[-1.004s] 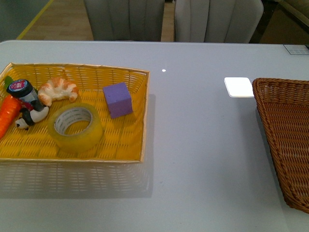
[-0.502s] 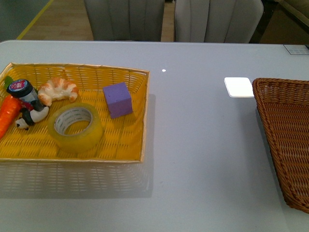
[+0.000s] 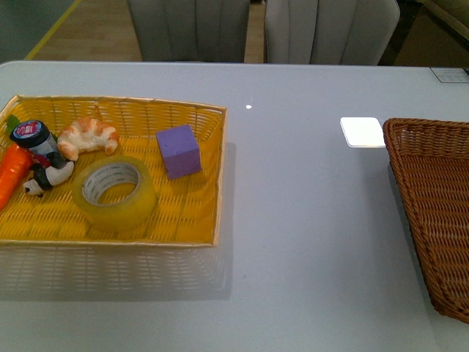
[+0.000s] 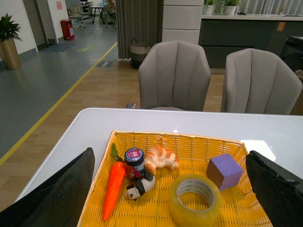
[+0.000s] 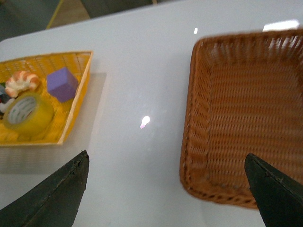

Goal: Move tape to another basket

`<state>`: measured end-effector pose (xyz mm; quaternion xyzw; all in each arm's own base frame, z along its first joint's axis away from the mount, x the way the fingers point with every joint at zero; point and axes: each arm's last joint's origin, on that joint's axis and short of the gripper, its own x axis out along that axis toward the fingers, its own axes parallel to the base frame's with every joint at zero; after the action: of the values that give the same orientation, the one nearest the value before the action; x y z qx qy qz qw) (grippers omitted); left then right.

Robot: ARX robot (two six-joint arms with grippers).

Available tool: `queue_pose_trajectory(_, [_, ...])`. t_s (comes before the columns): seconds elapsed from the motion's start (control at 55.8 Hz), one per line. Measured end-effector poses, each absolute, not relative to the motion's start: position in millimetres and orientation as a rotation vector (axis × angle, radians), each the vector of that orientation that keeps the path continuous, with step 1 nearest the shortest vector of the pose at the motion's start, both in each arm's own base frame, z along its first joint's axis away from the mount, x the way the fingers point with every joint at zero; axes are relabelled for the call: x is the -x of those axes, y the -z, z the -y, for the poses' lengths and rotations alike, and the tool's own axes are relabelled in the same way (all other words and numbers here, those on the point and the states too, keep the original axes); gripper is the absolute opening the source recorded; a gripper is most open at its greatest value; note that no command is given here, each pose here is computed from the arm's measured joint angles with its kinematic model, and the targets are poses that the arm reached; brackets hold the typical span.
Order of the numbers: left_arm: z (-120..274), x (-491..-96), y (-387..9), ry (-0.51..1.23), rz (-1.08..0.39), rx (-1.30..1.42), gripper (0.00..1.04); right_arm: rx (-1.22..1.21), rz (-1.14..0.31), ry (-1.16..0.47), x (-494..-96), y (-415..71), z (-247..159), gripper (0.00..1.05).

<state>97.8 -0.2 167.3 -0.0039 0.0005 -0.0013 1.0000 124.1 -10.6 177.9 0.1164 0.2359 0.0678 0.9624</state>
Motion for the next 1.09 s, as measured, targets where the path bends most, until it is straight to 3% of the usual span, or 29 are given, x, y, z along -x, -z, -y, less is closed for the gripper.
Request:
queue_pose_trajectory(0.125, [0.2, -97.8, -167.3, 0.002, -0.001, 0.008, 0.96, -0.237, -0.442, -0.086, -159.7, -189.6, 26.5, 0.96])
queue_pose_trajectory(0.269, [0.2, -97.8, -167.3, 0.002, -0.001, 0.008, 0.96, -0.151, -0.405, 0.045, -230.3, -185.7, 65.4, 0.96])
queue_pose_trajectory(0.448, [0.2, -97.8, -167.3, 0.002, -0.001, 0.008, 0.96, -0.062, -0.520, 0.168, -303.8, -139.4, 115.9, 0.96])
queue_pose_trajectory(0.735, [0.2, -97.8, -167.3, 0.002, -0.001, 0.008, 0.96, -0.096, -0.683, 0.263, -345.5, -79.9, 171.3, 0.96])
queue_pose_trajectory(1.093, [0.2, -97.8, -167.3, 0.002, -0.001, 0.008, 0.96, -0.071, -0.778, 0.238, -363.1, -46.3, 181.8, 0.96])
